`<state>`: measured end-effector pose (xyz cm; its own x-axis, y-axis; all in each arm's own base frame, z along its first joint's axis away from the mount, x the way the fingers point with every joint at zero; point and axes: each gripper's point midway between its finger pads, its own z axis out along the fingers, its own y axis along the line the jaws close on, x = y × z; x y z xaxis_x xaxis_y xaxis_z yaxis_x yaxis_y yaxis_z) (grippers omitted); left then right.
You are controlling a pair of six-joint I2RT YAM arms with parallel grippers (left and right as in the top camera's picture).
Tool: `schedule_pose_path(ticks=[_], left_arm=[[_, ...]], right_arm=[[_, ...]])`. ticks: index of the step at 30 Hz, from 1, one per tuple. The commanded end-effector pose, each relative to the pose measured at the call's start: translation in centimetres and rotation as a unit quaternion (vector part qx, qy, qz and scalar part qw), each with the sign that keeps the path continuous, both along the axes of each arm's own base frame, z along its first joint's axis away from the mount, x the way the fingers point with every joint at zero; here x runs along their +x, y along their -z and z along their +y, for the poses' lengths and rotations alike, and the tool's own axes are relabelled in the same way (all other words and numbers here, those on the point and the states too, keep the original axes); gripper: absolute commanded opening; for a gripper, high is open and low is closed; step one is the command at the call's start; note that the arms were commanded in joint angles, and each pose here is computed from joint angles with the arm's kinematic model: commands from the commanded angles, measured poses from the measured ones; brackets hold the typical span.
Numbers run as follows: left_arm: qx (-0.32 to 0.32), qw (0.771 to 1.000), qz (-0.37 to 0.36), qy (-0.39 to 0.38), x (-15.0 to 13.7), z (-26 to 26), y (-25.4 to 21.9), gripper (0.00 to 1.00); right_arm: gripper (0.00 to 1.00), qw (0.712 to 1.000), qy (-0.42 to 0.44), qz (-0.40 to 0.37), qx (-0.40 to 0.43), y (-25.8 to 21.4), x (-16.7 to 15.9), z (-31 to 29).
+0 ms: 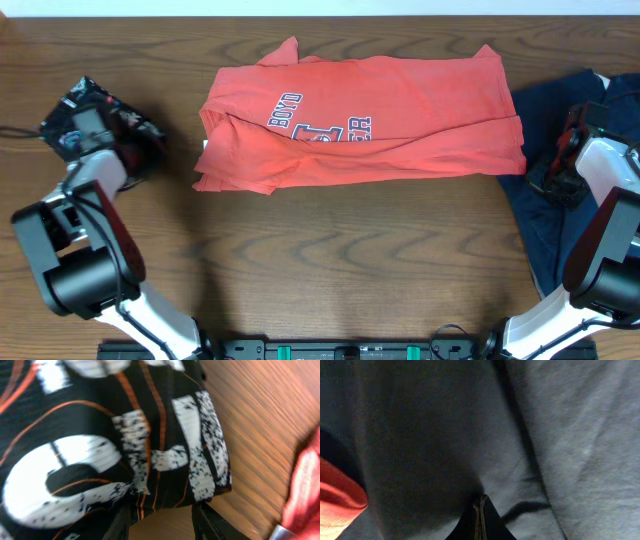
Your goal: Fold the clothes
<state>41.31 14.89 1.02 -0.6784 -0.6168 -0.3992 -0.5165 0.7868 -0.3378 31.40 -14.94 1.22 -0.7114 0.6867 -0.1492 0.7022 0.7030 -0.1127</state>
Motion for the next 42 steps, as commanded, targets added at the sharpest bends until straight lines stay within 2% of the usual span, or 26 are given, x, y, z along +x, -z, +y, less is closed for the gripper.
schedule_pose_path(ticks=[1, 2, 6, 9, 12, 15, 23, 24, 25, 26, 27, 31, 36, 42], left_arm=[[-0.055, 0.998, -0.035, 0.027, 1.3, -1.1, -1.3, 0.44], [-0.067, 0.996, -0.048, 0.037, 1.7, -1.6, -2.1, 0.51], [-0.116, 0.987, -0.077, 0.085, 2.0, -5.2, -5.1, 0.58], [-0.153, 0.983, -0.029, 0.102, -0.2, -8.3, -5.2, 0.66], [-0.163, 0.980, 0.051, 0.102, -3.0, -10.4, -3.2, 0.66], [-0.152, 0.978, 0.100, 0.105, -4.8, -11.5, -1.1, 0.66], [-0.136, 0.971, 0.154, 0.124, -7.3, -13.7, 1.8, 0.67], [-0.131, 0.971, 0.158, 0.125, -7.4, -13.6, 1.9, 0.58], [-0.128, 0.971, 0.161, 0.124, -7.5, -13.6, 1.9, 0.40], [-0.126, 0.970, 0.165, 0.123, -7.7, -13.5, 2.0, 0.15], [-0.123, 0.970, 0.175, 0.119, -8.1, -13.3, 2.1, 0.06], [-0.113, 0.966, 0.216, 0.086, -10.0, -11.8, 2.5, 0.06], [-0.062, 0.963, 0.263, 0.003, -12.8, -6.1, 1.7, 0.06], [-0.053, 0.973, 0.215, -0.072, -12.8, -2.1, -1.6, 0.06]], right_arm=[[0.02, 1.000, -0.004, -0.008, 0.010, -0.4, -0.1, 0.0], [0.02, 1.000, -0.004, -0.008, 0.010, -0.3, -0.1, 0.0], [0.09, 1.000, -0.004, -0.010, 0.013, -0.3, 0.0, 0.1], [0.12, 1.000, -0.004, -0.007, 0.014, -0.3, -0.1, 0.2], [0.12, 1.000, -0.004, -0.006, 0.015, -0.3, -0.2, 0.2], [0.11, 1.000, -0.005, -0.005, 0.015, -0.3, -0.2, 0.2], [0.12, 1.000, -0.005, 0.000, 0.017, -0.3, -0.5, 0.3], [0.12, 1.000, -0.005, 0.000, 0.018, -0.3, -0.5, 0.3], [0.12, 1.000, -0.005, 0.001, 0.017, -0.3, -0.5, 0.3], [0.12, 1.000, -0.005, 0.001, 0.018, -0.3, -0.5, 0.3], [0.12, 1.000, -0.005, 0.002, 0.018, -0.3, -0.6, 0.4], [0.11, 1.000, -0.005, 0.006, 0.020, -0.3, -0.8, 0.4], [0.12, 1.000, -0.005, 0.010, 0.022, -0.2, -1.0, 0.5], [0.12, 0.999, -0.015, 0.005, 0.040, -0.2, -0.8, 1.2]])
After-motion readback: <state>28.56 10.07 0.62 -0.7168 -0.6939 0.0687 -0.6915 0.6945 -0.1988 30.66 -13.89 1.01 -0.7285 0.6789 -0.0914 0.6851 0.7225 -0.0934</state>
